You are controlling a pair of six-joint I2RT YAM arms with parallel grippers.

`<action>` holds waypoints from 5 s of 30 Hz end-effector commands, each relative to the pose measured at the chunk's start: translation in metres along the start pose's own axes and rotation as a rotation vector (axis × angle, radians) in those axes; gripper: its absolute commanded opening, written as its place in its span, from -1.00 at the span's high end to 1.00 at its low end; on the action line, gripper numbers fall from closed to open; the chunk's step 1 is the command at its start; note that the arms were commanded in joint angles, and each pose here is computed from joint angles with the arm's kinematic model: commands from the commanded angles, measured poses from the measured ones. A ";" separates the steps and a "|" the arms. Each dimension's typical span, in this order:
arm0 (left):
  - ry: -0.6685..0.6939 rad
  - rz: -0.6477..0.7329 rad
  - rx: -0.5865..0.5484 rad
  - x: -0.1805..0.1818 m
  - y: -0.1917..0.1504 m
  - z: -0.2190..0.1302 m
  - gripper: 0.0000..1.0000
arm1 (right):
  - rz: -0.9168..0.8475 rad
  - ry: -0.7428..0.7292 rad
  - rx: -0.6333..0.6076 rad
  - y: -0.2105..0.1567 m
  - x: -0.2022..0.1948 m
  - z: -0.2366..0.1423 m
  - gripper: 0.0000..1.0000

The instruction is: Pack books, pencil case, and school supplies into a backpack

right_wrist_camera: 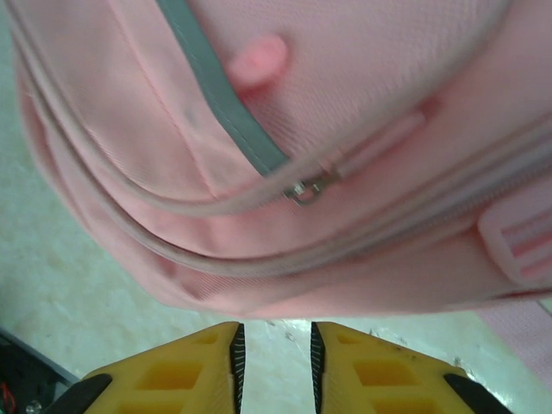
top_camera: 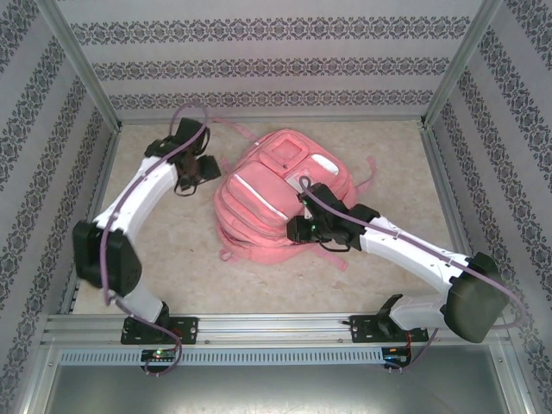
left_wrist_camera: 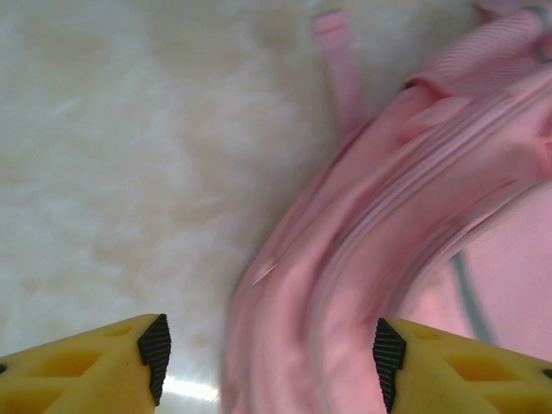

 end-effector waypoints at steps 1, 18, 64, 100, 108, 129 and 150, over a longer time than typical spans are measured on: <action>-0.131 0.128 0.027 -0.038 0.021 0.025 -0.20 | 0.047 0.010 -0.080 0.005 0.005 -0.003 0.48; -0.125 0.406 0.241 -0.097 -0.017 0.125 -0.28 | 0.099 -0.114 -0.030 -0.002 -0.017 0.031 0.54; -0.127 -0.096 0.186 -0.080 -0.182 0.061 -0.06 | -0.005 -0.098 -0.118 0.198 -0.055 0.006 0.47; -0.267 -0.303 0.084 0.002 -0.201 0.051 -0.19 | 0.012 -0.107 -0.056 -0.002 -0.020 -0.003 0.45; -0.257 -0.287 0.082 0.004 -0.201 0.059 -0.21 | 0.010 -0.163 -0.045 -0.006 -0.029 0.001 0.46; -0.243 -0.273 0.076 -0.034 -0.179 0.057 0.89 | -0.380 0.073 -0.274 -0.041 0.025 0.010 0.52; -0.222 -0.303 0.104 -0.042 -0.173 0.042 0.94 | -0.657 -0.144 -0.267 -0.060 0.044 0.107 0.39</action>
Point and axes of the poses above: each hand's point on the last joint's axis, 136 mm out from that joint toward the fingers, its own z axis out along the fingers, its own x axis along the line the jaws close on, y = z × x, the point moved 6 cm from there along -z, back along the fingers, and after that the axes turned 5 degrees about -z, right-handed, at the moved point
